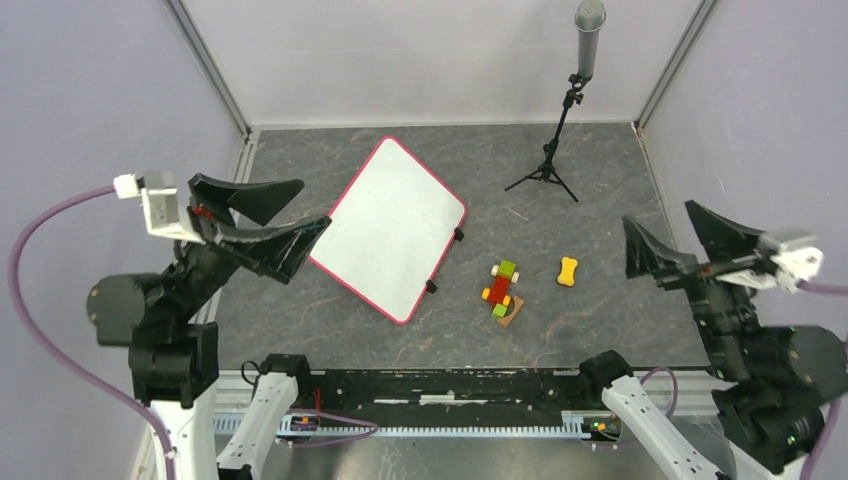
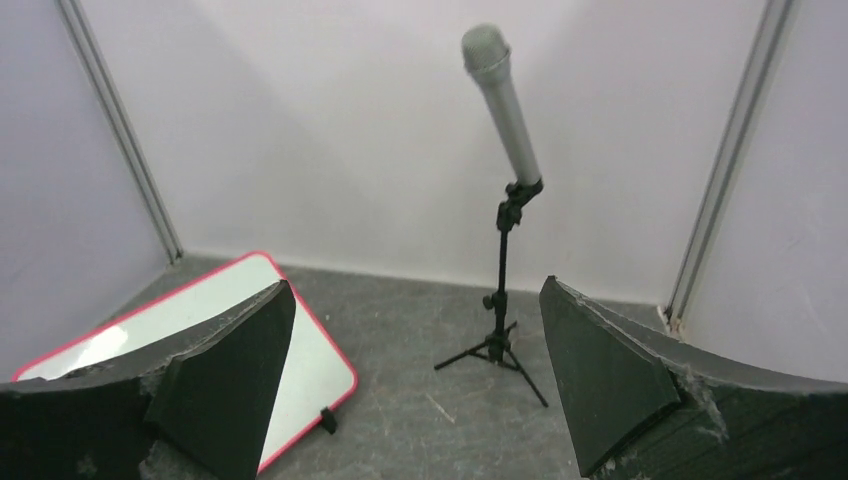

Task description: Erase the whiteboard

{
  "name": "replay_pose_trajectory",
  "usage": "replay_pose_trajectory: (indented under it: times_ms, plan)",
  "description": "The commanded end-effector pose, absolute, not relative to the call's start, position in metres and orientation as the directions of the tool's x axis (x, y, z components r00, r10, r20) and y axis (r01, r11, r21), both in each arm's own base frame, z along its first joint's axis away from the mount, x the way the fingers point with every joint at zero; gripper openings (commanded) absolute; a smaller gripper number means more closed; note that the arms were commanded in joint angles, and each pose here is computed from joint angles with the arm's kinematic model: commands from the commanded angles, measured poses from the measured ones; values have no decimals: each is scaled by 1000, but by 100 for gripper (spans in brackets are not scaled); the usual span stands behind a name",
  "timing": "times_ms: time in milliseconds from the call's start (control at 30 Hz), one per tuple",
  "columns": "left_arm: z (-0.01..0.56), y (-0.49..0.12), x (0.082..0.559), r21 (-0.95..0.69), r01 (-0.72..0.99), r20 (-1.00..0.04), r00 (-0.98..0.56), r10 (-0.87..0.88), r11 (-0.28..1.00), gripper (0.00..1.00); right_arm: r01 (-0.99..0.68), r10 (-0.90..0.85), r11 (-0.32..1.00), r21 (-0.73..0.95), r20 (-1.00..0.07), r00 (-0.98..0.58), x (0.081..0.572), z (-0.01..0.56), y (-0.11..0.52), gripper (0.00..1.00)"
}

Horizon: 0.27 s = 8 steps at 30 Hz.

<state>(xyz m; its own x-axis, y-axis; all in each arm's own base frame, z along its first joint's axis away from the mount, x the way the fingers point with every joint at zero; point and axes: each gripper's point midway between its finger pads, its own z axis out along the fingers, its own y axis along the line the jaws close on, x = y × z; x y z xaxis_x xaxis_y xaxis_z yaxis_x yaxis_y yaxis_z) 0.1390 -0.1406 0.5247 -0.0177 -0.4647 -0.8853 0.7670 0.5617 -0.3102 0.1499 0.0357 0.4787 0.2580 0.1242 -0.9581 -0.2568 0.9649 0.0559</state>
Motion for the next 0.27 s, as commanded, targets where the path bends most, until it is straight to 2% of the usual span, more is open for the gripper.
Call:
replay_pose_trajectory:
  times_ms: [0,100,233]
  plan:
    - [557,-147,87,-149,840,-898,106,-427,521,100,-188,152,979,82,-905,397,121,502,8,98]
    - [562,-147,76,-96,845,-902,150,-405,526,100,-158,171,982,108,-867,468,105,506,-6,98]
    - [565,-142,72,-57,827,-894,207,-398,559,100,-112,176,984,139,-861,477,102,503,-17,98]
